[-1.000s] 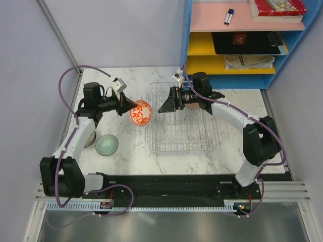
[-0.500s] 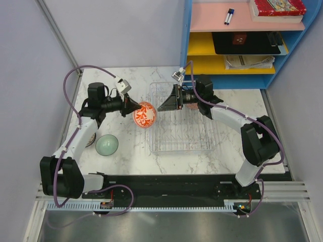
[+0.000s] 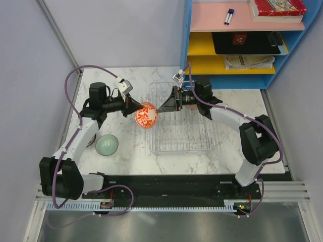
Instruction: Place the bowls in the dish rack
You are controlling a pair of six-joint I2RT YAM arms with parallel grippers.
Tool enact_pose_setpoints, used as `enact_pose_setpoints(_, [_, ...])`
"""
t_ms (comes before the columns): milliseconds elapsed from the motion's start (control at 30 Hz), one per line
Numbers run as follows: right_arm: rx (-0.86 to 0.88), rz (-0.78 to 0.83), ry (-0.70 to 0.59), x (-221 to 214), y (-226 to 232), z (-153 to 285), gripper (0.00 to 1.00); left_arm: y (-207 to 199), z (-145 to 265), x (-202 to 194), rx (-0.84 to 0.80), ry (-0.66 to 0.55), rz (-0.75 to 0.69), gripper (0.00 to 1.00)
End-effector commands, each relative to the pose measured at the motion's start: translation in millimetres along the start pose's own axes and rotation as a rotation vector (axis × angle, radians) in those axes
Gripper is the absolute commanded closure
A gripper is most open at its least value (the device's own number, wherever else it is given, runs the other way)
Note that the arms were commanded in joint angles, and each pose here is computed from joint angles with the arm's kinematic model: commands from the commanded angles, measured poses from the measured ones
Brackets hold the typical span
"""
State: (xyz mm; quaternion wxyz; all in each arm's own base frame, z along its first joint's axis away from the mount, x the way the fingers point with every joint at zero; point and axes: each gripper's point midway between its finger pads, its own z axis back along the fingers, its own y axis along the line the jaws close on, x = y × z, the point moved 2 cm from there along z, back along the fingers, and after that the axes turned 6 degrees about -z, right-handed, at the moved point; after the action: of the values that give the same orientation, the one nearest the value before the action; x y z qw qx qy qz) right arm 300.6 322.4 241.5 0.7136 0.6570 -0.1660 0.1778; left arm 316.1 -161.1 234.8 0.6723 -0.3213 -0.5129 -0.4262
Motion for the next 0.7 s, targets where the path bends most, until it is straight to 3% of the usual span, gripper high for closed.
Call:
enact_pose_setpoints(0, [-0.003, 0.035, -0.006, 2, -5, -2, 0.03, -10, 3, 42, -0.012, -0.098, -0.09, 0.98])
enact_pose_setpoints(667, [0.048, -0.008, 0.045, -12, -4, -11, 0.06, -9, -14, 46, -0.004, -0.083, -0.125, 0.98])
